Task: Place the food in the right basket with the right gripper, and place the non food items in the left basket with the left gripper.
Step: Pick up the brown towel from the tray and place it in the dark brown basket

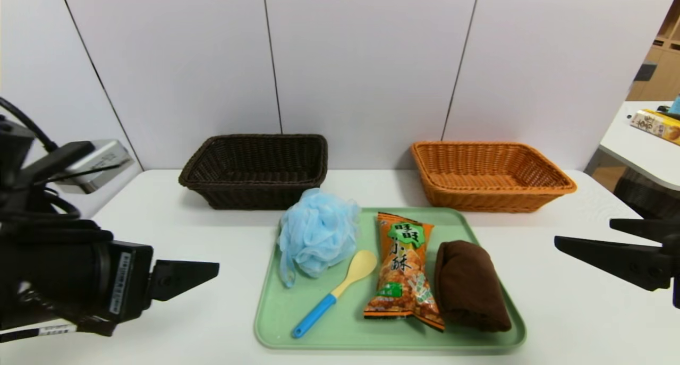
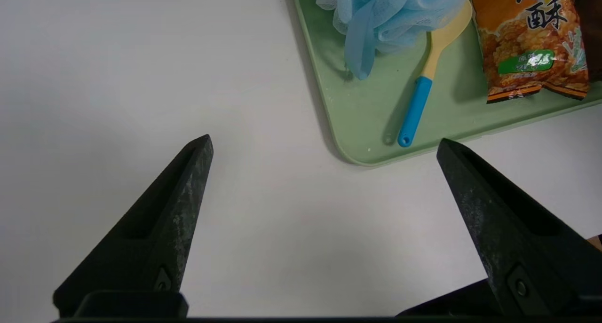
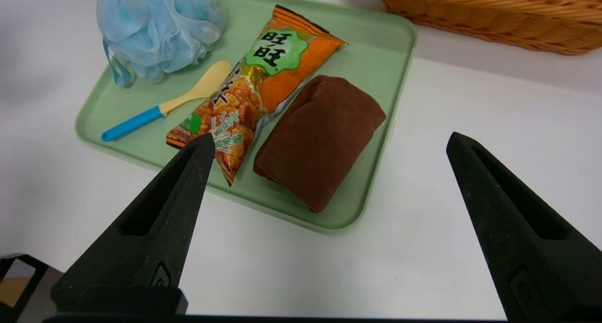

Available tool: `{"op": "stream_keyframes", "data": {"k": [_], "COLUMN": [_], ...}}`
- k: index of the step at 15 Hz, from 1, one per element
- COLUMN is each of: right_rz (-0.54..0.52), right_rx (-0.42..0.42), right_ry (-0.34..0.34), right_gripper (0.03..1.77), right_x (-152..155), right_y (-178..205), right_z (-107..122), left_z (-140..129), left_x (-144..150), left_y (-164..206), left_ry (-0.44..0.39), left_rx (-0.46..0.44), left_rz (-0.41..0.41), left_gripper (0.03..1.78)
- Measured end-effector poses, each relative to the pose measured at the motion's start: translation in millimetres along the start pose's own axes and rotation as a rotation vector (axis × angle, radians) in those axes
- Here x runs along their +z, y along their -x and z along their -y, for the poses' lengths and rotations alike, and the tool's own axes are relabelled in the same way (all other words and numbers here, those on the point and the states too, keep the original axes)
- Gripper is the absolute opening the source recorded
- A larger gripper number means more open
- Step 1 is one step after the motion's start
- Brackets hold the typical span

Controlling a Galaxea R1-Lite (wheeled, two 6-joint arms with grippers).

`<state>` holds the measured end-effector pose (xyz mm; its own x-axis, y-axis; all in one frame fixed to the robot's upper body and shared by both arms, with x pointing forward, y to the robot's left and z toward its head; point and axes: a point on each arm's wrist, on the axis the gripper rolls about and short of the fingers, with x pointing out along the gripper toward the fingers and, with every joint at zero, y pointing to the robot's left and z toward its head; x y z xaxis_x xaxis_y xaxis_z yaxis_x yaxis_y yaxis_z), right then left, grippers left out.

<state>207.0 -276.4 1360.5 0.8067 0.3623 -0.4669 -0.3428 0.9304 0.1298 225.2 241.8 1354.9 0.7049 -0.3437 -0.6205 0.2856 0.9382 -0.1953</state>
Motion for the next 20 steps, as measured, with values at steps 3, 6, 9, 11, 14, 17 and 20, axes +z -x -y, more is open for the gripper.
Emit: {"op": "stream_keyframes", "data": {"k": [3,6,9,11,14,17,20], "right_rz": [-0.045,-0.090,-0.157,-0.199,-0.269,-0.332,-0.442], "right_rx": [0.013,0.012,-0.023,-0.036,-0.066,-0.144,-0.249], "right_ry": [-0.026,-0.067,-0.094,-0.133,-0.200,-0.255,-0.339], "right_gripper": [1.70,1.70,1.70,1.70,1.70,1.70,1.70], "right_x": [-1.6,-3.0,-5.7,-2.9,5.3,11.1,13.7], "right_y": [-11.0,-19.8,-29.8,-38.1,-56.0,-76.2,-85.5], "right_z": [-4.2,-8.6,-16.6,-22.8,-30.5,-36.6,-38.9], "left_z": [11.5,21.0,26.1,27.0,27.5,27.0,26.6], "left_x": [-0.8,-4.3,-7.7,-8.1,-9.1,-9.6,-9.7], "left_y": [-27.1,-44.6,-51.7,-53.2,-54.0,-53.2,-51.9], "left_ry": [-0.026,-0.030,-0.051,-0.052,-0.054,-0.051,-0.050], "left_rx": [0.002,0.000,0.001,0.001,0.002,0.004,0.007], "left_rz": [-0.078,-0.141,-0.174,-0.179,-0.184,-0.183,-0.178], "left_gripper": [1.69,1.69,1.69,1.69,1.69,1.69,1.69]}}
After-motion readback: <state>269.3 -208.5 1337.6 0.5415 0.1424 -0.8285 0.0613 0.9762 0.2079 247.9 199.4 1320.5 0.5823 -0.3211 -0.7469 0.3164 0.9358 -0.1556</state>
